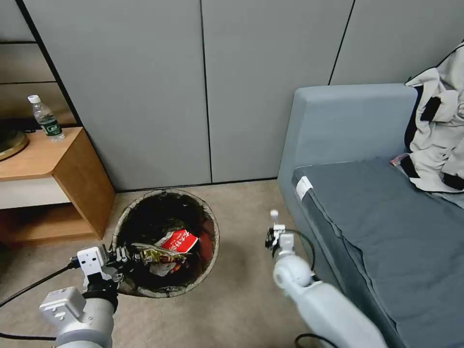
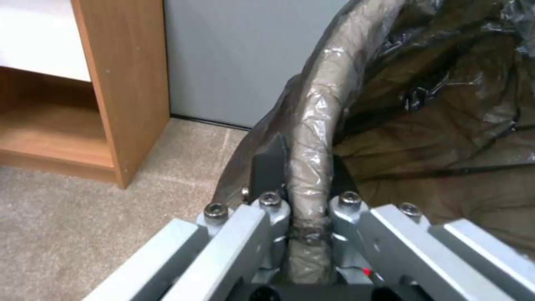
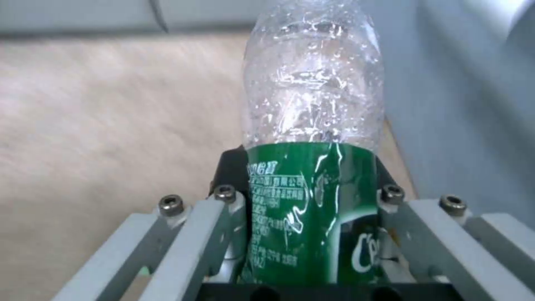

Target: Pick up the trash bin, then pick up the garbage from the floor and place it into the trash bin.

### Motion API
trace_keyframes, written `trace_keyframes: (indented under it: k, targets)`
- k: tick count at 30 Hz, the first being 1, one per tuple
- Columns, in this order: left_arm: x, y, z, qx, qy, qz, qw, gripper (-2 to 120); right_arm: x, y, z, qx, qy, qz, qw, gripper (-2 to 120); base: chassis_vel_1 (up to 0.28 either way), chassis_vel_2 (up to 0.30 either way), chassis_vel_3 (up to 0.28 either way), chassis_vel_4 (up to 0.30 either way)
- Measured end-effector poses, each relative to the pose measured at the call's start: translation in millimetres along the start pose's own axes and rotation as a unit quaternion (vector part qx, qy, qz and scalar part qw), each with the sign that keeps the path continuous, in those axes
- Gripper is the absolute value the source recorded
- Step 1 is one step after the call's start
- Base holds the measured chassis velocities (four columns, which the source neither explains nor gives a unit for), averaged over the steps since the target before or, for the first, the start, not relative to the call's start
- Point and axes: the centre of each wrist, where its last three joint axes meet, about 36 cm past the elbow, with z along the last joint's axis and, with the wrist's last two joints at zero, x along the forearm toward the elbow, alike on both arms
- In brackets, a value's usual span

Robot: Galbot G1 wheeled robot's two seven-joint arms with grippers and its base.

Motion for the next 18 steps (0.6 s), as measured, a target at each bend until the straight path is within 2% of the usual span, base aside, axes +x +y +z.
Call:
trace_keyframes:
  k: [2,5,6,10,11,15,17,18]
  targets:
    - [0.0,0.0,0.0,0.0,0.0,-0.001,1.0,3,3.2,-1.1,-3.6,0.001,-0.004,-0.004,1.0,23,0.0,0.0,0.0,0.0]
    - [0.0,0.1,-0.1,0.0,0.0,-0.001,1.0,3,40.3,-11.3,-42.2,0.009,-0.043,-0.049,0.998,23,0.0,0.0,0.0,0.0]
    - [0.0,0.1,-0.1,0.0,0.0,-0.001,1.0,3,40.3,-11.3,-42.2,0.009,-0.043,-0.049,0.998,23,0.0,0.0,0.0,0.0]
    - [0.0,0.1,0.0,0.0,0.002,-0.002,1.0,3,86.7,-12.2,-83.2,0.014,-0.078,-0.111,0.991,23,0.0,0.0,0.0,0.0]
    - [0.0,0.1,0.0,0.0,0.002,-0.002,1.0,3,86.7,-12.2,-83.2,0.014,-0.078,-0.111,0.991,23,0.0,0.0,0.0,0.0]
    - [0.3,-0.1,0.4,0.001,0.003,-0.003,1.0,3,121.9,-9.6,-111.0,0.031,-0.114,-0.195,0.974,23,0.0,0.0,0.0,0.0]
    - [0.4,-0.2,0.5,0.001,0.003,-0.003,1.0,3,126.2,-8.8,-114.0,0.034,-0.119,-0.21,0.97,23,0.0,0.0,0.0,0.0]
    - [0.5,-0.2,0.6,0.001,0.003,-0.003,1.0,3,133.6,-7.1,-118.5,0.041,-0.128,-0.239,0.962,23,0.0,0.0,0.0,0.0]
